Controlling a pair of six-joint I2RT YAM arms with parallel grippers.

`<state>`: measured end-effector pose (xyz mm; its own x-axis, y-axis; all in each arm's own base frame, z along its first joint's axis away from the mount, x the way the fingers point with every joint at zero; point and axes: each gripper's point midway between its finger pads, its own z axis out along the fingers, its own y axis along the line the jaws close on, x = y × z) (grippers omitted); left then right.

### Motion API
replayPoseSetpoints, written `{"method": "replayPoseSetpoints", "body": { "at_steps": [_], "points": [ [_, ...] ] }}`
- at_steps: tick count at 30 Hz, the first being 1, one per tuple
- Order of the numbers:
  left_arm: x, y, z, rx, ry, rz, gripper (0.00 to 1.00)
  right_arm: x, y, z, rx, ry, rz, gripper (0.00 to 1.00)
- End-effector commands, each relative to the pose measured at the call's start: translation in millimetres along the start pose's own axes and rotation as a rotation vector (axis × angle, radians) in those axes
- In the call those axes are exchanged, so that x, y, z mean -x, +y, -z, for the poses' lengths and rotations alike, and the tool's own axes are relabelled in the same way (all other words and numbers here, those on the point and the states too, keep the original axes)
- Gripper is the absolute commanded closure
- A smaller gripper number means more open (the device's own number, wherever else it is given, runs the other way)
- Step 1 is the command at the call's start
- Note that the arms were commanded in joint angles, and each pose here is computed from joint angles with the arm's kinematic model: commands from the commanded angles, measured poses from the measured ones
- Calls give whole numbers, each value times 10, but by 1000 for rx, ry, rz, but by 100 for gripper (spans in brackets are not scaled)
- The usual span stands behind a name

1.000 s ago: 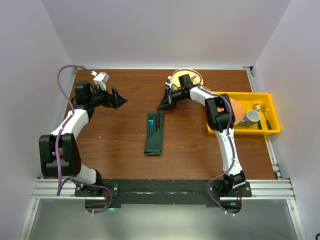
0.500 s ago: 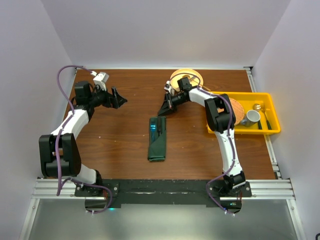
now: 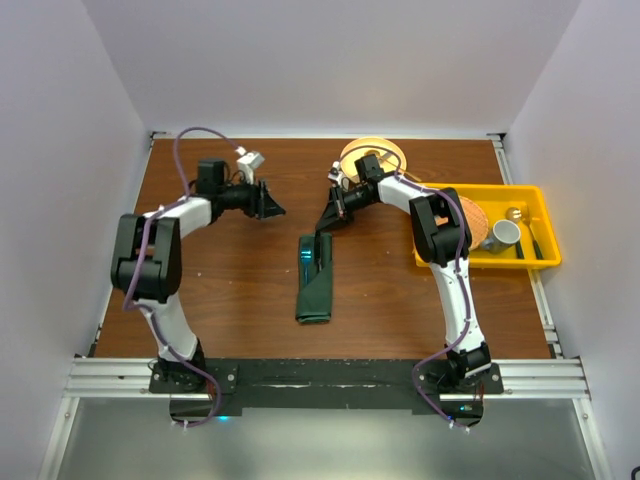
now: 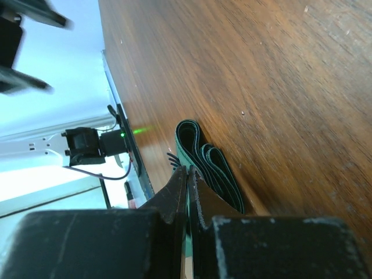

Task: Fold the napkin into a case and place the utensils inside
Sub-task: Insert the knife into the folded napkin.

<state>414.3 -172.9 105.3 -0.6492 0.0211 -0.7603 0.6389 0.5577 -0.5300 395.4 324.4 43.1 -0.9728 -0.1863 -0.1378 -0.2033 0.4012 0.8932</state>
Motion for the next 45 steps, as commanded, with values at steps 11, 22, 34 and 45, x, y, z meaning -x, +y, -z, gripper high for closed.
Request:
{"method": "replayPoseSetpoints", "body": {
  "at_steps": [11,22,34,45],
  "points": [
    [-203,-111,-742,-208,138,-123,53,17,259,84,41,-13,94,100],
    [-518,-219,-827,-271,197,-119,52,4,252,82,44,-8,94,100],
    [-685,-218,-904,-285,241,-121,59,-23,254,88,44,-5,94,100],
    [-724,-358,-873,-357,234,-108,62,-28,242,76,43,0,96,100]
  ]
}}
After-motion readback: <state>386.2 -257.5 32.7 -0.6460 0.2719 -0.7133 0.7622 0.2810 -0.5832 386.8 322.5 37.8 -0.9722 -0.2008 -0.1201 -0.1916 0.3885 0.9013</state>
